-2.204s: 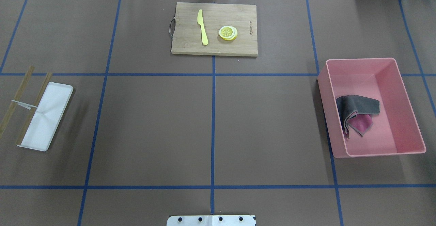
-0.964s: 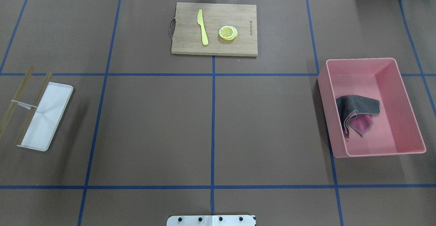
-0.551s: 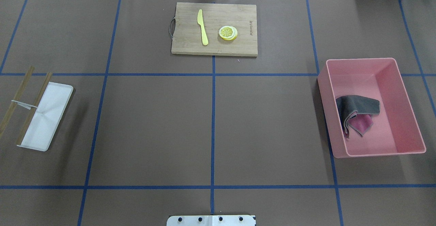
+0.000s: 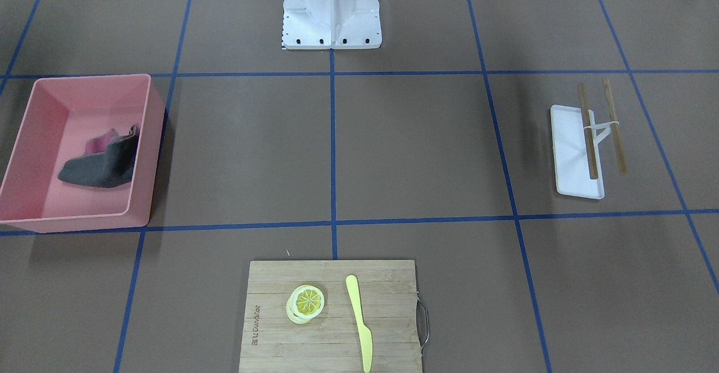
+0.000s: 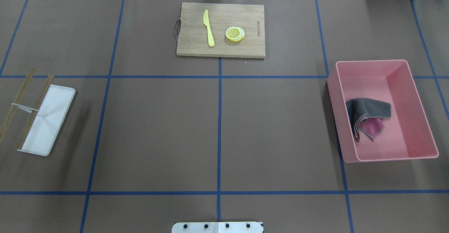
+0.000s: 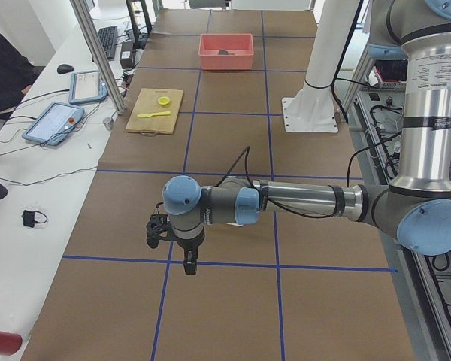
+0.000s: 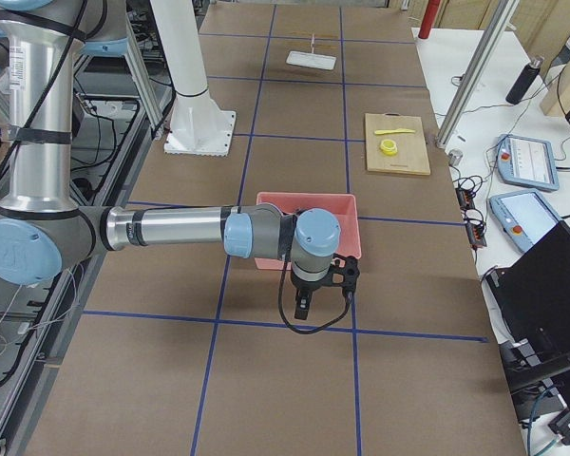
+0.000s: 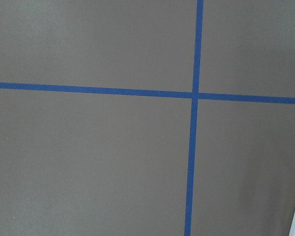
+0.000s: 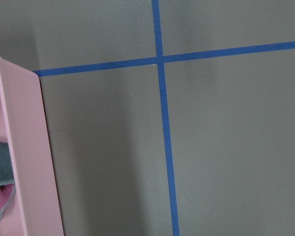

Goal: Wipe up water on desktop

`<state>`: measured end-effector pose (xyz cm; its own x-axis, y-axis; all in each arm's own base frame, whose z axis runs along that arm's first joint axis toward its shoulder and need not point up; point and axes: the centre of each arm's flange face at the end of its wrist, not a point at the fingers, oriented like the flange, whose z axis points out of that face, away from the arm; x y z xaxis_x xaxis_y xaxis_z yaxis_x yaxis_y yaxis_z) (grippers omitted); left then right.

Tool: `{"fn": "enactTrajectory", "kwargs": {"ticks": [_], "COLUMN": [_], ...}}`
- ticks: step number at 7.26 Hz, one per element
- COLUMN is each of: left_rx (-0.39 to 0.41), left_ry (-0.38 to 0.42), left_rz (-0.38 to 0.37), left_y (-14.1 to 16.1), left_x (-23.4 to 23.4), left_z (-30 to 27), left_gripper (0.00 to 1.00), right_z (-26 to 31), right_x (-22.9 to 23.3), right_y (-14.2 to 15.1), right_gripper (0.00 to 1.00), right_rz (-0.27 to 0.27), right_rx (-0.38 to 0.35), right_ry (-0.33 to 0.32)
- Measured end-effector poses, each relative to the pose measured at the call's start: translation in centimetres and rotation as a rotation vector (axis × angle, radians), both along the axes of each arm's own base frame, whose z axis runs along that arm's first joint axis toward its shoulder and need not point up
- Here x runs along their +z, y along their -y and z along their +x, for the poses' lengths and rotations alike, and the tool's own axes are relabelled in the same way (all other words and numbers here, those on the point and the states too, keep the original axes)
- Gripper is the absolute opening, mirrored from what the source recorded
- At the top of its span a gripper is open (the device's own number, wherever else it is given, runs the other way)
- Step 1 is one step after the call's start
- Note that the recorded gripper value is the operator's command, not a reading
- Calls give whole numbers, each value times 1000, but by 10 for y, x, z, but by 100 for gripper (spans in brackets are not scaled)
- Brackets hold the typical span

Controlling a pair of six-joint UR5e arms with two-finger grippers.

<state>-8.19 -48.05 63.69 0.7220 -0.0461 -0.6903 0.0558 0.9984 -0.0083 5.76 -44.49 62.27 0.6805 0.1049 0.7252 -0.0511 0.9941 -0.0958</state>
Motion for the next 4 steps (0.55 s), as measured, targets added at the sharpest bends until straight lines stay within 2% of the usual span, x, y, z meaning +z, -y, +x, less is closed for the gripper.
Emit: {"fn": "enactTrajectory", "kwargs": {"ticks": [4], "left_rx": [2], "left_ry": [0], "left_rz": [4], "left_y": [2], "left_x": [-1], "left_z": [1], "left_gripper": [98], "right_z": [2], "right_x": [1], "right_y": [0], "right_gripper": [100], "right_rz": [2], "right_rx": [-1], "right_ry": [-22]}}
